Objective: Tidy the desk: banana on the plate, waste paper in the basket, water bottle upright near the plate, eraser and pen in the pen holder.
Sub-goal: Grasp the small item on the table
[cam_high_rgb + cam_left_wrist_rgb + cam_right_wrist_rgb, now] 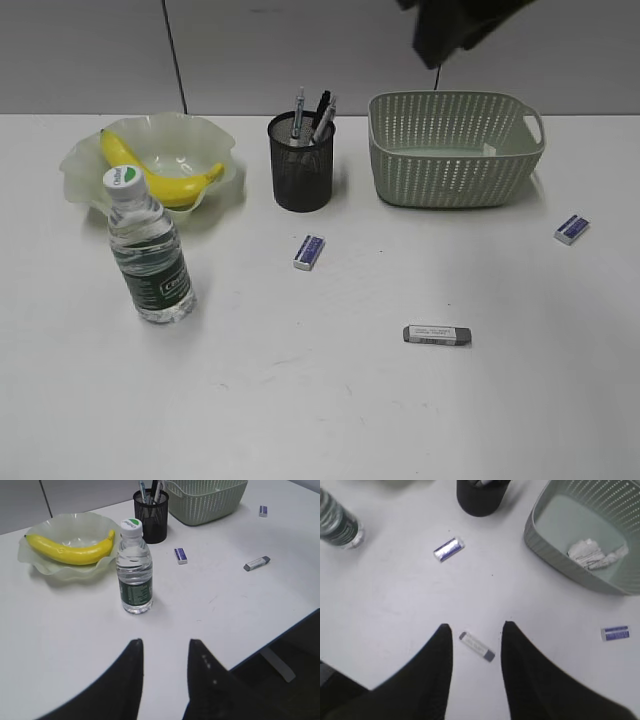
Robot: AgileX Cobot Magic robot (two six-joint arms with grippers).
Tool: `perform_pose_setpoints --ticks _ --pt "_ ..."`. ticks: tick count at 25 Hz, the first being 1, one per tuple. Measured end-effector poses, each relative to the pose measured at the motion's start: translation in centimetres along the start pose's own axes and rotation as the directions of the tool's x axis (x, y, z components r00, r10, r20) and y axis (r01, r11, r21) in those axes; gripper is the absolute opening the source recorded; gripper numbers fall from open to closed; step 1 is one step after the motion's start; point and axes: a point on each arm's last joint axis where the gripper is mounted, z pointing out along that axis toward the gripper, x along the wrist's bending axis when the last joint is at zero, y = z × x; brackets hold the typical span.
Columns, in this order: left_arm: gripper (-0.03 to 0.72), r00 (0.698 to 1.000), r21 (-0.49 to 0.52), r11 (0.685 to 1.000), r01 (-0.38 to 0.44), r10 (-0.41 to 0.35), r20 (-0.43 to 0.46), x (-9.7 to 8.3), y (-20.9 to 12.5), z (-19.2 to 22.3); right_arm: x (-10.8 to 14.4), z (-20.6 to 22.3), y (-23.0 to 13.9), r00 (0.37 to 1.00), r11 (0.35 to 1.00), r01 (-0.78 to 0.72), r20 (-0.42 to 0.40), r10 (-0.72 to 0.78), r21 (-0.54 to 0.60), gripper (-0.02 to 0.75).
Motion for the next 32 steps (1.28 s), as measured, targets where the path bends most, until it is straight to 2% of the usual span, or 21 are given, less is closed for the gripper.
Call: perform_pose_setpoints --ticks 5,9,15,20,26,29,32 --pt "0.23 1.0 0.0 1.0 0.0 0.0 0.0 0.0 0.0 0.0 -0.9 -5.3 -6.9 1.0 1.0 -0.003 -0.007 0.003 -0.03 0.276" --pt "0.23 1.0 0.0 1.0 0.0 0.0 0.0 0.0 0.0 0.0 -1.4 -7.8 -13.5 1.0 0.999 -0.006 -0.009 0.006 -0.052 0.274" --pt "0.23 1.0 0.005 1.0 -0.001 0.001 0.0 0.0 0.0 0.1 -2.0 -9.0 -22.9 1.0 0.991 -0.015 -0.022 0.013 -0.129 0.274" --pt "0.23 1.0 0.005 1.0 -0.001 0.001 -0.001 0.0 0.0 0.1 -2.1 -8.5 -28.9 0.999 0.955 -0.031 -0.042 0.019 -0.295 0.273" --pt "0.23 1.0 0.004 1.0 -0.002 0.002 -0.002 0.0 0.1 0.1 -2.2 -7.5 -33.6 0.998 0.884 -0.046 -0.062 0.02 -0.464 0.273" --pt "0.23 1.0 0.013 1.0 -0.004 0.004 -0.004 0.0 0.1 0.2 -2.2 -8.1 -34.8 0.997 0.84 -0.048 -0.071 0.011 -0.541 0.273" --pt "0.23 1.0 0.057 0.998 -0.001 0.0 0.013 -0.5 1.2 1.2 -2.2 -8.3 -35.2 0.997 0.824 -0.05 -0.075 0.009 -0.565 0.272"
